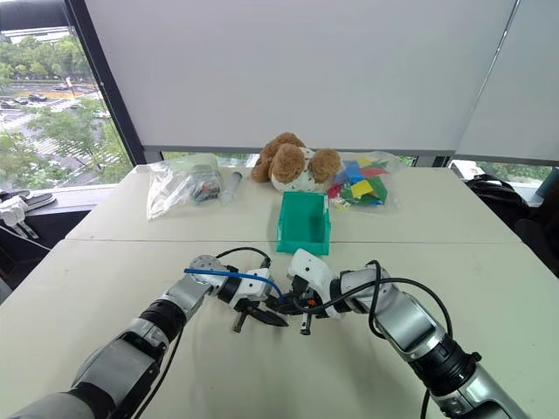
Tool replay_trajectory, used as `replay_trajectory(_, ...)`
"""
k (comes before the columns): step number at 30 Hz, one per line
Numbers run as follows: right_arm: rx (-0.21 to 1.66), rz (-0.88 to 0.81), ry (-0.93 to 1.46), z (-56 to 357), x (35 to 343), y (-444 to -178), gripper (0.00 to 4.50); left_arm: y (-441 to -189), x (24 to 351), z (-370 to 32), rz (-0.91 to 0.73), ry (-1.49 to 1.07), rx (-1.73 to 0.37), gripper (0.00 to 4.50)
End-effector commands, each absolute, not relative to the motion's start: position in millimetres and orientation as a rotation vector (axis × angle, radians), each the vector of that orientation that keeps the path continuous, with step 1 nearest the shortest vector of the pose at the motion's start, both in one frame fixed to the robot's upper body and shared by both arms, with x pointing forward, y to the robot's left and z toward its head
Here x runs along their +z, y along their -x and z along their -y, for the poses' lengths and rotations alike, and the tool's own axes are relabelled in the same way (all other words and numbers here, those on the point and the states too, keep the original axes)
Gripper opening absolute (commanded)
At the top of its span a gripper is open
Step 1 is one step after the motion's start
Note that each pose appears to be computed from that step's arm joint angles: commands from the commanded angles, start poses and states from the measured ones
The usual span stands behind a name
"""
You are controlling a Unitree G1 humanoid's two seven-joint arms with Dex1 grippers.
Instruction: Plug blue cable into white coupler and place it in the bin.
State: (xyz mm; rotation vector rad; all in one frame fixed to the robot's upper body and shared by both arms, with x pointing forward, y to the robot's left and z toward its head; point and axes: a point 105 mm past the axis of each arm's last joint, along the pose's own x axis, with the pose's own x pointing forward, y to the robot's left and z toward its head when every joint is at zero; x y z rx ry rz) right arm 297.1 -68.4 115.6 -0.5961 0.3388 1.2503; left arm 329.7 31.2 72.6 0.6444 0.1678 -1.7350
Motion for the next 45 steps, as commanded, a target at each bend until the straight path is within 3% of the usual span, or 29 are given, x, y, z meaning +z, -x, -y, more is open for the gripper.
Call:
replay_trajectory(1, 1.263, -0.421, 0.556, 68, 98, -292, 0.00, -332, 61, -42, -0.258, -0.645, -1.698, 0.86)
replay_trajectory(5, 1.255, -0.408, 0.547, 69, 103, -293, 0.00, -334, 67, -48, -0.259, -0.610, -1.683, 2.70)
replay_trajectory(6, 1.251, -0.403, 0.545, 70, 105, -293, 0.00, -335, 69, -50, -0.250, -0.609, -1.673, 3.43)
replay_trajectory(9, 1.238, -0.371, 0.518, 69, 116, -296, 0.00, -338, 82, -60, -0.224, -0.543, -1.641, 4.46)
replay_trajectory(16, 1.136, -0.186, 0.451, 75, 193, -323, 0.00, -341, 126, -95, -0.134, -0.403, -1.504, 4.46)
replay_trajectory(22, 0.924, -0.071, 0.445, 91, 256, -383, 0.00, -341, 146, -117, -0.098, -0.316, -1.347, 4.46)
replay_trajectory(29, 0.773, -0.129, 0.405, 98, 247, -449, 0.00, -331, 150, -120, -0.098, -0.237, -1.277, 4.46)
replay_trajectory(34, 0.695, -0.202, 0.344, 100, 226, -467, 0.00, -325, 156, -121, -0.088, -0.174, -1.231, 4.46)
replay_trajectory(35, 0.688, -0.214, 0.344, 100, 222, -468, 0.83, -325, 158, -121, -0.083, -0.161, -1.222, 4.50)
replay_trajectory(39, 0.659, -0.238, 0.344, 103, 214, -470, 2.58, -323, 160, -122, -0.086, -0.144, -1.203, 4.50)
replay_trajectory(42, 0.672, -0.202, 0.309, 101, 228, -470, 4.30, -322, 163, -122, -0.077, -0.113, -1.191, 4.50)
replay_trajectory(45, 0.667, -0.143, 0.311, 105, 252, -470, 4.46, -322, 167, -122, -0.066, -0.079, -1.183, 4.50)
